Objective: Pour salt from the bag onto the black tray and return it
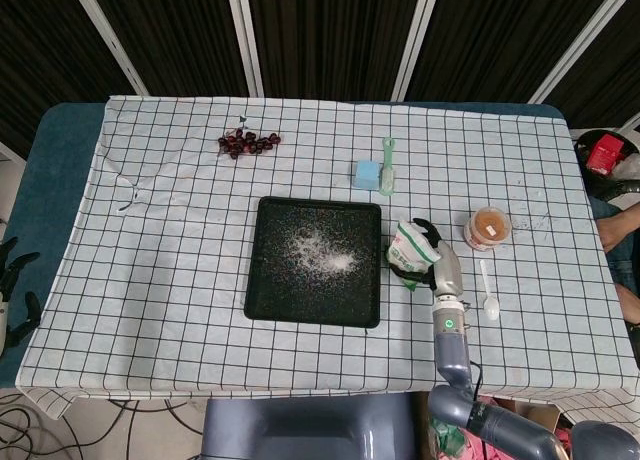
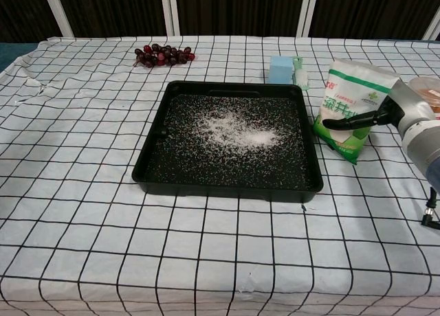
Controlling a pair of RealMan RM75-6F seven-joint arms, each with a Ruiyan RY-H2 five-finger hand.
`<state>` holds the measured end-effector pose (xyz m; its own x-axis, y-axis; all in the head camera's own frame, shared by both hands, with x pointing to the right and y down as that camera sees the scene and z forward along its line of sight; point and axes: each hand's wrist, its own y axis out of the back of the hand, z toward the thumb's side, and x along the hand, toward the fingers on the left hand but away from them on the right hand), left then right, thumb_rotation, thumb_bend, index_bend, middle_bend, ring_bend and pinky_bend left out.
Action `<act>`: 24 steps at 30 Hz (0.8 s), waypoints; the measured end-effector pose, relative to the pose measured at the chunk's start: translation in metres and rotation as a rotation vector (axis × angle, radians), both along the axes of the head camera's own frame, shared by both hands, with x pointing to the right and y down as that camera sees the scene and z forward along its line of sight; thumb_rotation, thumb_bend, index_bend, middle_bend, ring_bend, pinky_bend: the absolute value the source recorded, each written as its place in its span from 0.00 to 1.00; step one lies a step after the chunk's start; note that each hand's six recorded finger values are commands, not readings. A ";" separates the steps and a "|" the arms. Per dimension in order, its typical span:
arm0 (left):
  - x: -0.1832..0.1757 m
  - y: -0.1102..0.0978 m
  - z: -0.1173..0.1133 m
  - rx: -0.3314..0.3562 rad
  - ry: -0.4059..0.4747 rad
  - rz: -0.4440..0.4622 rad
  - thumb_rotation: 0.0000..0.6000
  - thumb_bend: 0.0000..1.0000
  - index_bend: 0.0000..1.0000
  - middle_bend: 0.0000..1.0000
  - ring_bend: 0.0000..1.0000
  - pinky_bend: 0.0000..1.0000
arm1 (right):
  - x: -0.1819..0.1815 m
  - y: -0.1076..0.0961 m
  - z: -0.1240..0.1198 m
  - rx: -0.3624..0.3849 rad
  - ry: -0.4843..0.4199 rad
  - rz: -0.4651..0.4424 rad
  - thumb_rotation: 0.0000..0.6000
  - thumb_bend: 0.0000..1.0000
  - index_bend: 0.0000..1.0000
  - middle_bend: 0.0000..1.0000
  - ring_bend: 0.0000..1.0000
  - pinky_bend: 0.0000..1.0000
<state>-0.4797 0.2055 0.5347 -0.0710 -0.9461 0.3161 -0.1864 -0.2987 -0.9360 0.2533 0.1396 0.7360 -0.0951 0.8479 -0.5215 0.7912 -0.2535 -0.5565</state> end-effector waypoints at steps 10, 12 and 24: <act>0.000 0.000 -0.001 0.004 0.000 0.003 1.00 0.65 0.21 0.03 0.00 0.00 | -0.002 0.005 0.004 -0.009 -0.015 0.006 1.00 0.04 0.21 0.17 0.23 0.24; 0.000 0.000 -0.001 0.002 -0.001 0.002 1.00 0.65 0.20 0.03 0.00 0.00 | -0.002 0.005 0.005 -0.012 -0.019 0.008 1.00 0.04 0.21 0.17 0.23 0.24; -0.001 0.000 0.000 -0.002 -0.003 0.002 1.00 0.65 0.21 0.03 0.00 0.00 | -0.005 0.001 0.005 0.013 -0.007 0.006 1.00 0.05 0.29 0.26 0.34 0.27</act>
<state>-0.4804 0.2056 0.5347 -0.0704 -0.9457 0.3174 -0.1830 -0.3005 -0.9361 0.2487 0.1407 0.7406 -0.0969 0.8543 -0.5107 0.7964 -0.2412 -0.5546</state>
